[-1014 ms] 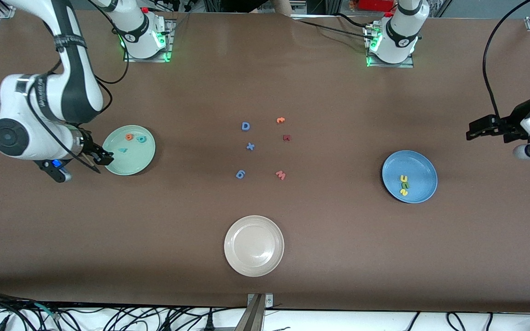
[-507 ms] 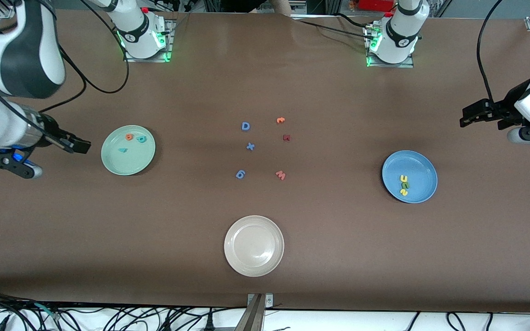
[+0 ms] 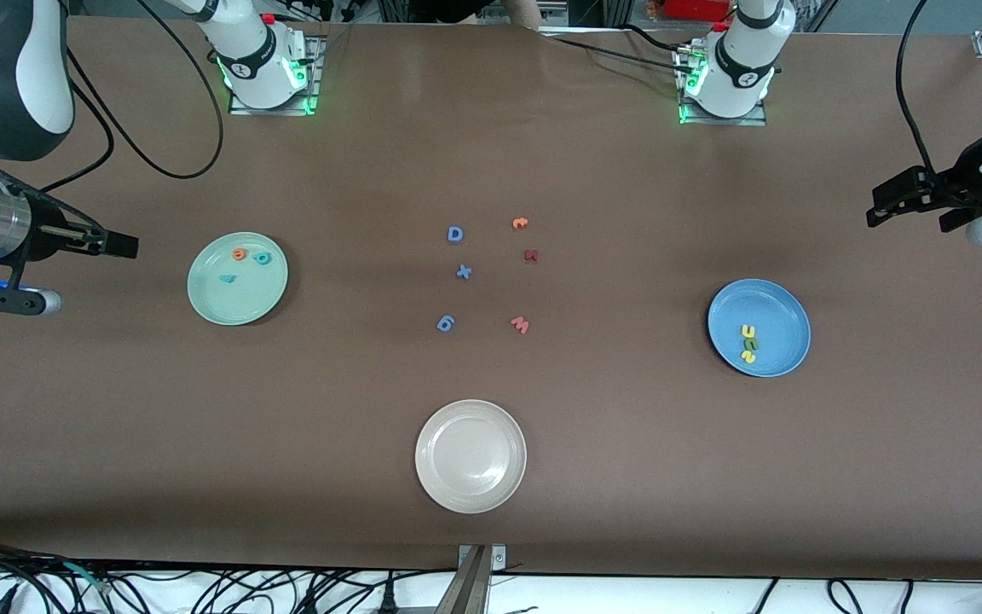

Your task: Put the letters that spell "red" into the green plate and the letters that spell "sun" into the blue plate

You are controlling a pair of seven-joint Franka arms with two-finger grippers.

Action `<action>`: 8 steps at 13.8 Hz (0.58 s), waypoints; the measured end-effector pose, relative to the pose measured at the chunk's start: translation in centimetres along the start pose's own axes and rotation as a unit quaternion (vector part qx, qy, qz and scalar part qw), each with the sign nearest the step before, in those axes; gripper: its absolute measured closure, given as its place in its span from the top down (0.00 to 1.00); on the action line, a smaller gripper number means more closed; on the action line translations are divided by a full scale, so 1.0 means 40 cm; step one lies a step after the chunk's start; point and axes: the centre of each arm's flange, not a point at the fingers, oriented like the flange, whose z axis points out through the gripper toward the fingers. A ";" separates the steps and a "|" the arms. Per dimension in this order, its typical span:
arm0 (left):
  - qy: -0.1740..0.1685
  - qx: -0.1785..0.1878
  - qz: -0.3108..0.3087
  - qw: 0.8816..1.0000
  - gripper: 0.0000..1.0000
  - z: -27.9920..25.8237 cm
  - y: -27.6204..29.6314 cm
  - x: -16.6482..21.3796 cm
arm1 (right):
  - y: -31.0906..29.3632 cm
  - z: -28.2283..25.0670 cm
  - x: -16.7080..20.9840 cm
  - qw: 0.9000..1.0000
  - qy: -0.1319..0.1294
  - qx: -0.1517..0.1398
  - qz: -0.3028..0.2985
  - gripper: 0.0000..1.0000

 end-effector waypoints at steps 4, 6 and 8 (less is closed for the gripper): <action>0.000 0.000 -0.002 1.000 1.00 0.001 -0.006 0.000 | 0.004 0.002 0.022 1.000 0.020 0.017 -0.008 1.00; -0.001 0.000 -0.004 1.000 1.00 0.001 -0.011 0.000 | 0.028 0.009 0.034 0.999 0.020 0.037 -0.011 1.00; -0.001 0.000 -0.005 1.000 1.00 0.004 -0.013 0.001 | 0.066 0.006 0.045 0.998 0.031 0.050 -0.007 1.00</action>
